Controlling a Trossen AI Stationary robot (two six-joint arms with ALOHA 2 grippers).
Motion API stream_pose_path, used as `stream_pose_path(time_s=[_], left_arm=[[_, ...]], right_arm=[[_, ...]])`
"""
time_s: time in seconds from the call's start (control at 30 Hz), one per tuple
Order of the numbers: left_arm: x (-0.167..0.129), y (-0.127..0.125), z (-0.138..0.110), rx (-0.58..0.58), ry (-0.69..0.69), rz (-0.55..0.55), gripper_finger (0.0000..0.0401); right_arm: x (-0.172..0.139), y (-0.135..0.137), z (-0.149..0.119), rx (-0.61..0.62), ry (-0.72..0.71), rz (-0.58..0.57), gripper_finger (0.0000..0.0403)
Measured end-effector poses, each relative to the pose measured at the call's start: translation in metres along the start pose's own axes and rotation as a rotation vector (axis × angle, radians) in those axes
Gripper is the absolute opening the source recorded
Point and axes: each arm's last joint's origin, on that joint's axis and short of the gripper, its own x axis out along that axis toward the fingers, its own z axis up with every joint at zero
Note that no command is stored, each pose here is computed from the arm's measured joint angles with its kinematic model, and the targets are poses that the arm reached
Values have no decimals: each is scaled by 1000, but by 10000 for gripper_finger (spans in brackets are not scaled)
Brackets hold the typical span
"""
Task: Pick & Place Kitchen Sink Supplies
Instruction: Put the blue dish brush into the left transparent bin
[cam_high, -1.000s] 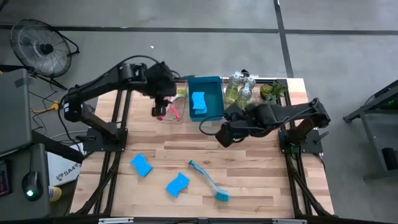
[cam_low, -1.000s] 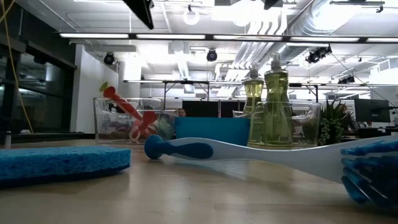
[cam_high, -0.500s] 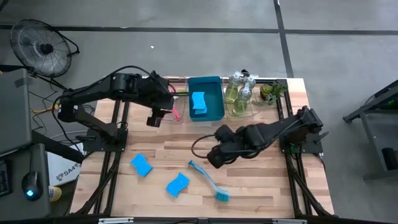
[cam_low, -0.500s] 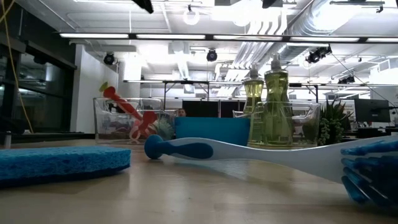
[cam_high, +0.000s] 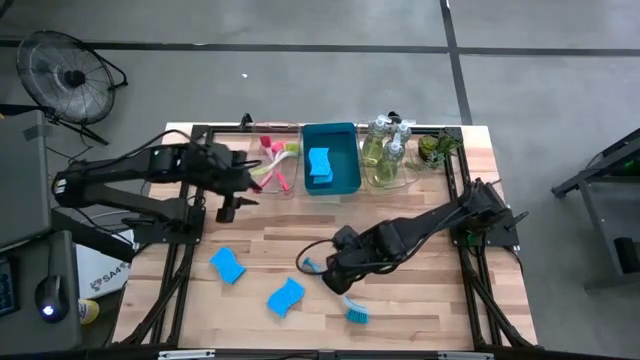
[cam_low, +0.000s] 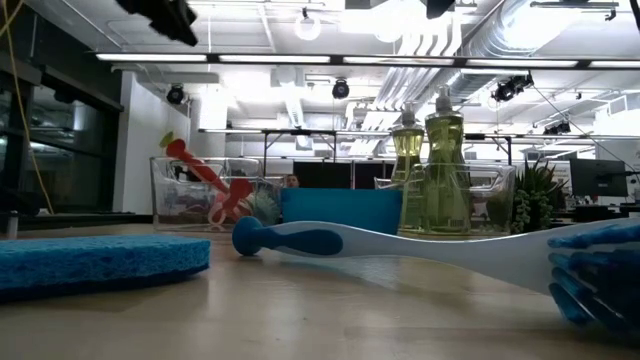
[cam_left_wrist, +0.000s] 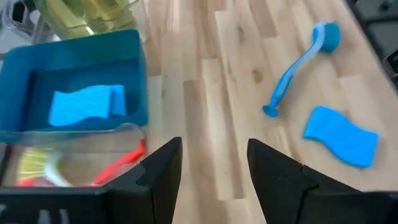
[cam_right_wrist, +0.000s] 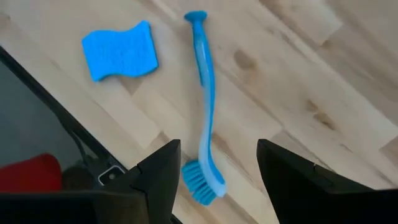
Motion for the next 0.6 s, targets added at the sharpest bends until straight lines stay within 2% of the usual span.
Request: stream_pose_path(time_s=[0.33,0.6], left_arm=[[6,-9,-42,-117,-127,-64,176],[6,-11,-46,-115,-130,-90,176]], right_arm=[[57,23,-19,-86,97,-7,206],[101,28,-28,-66,225,-60,206]])
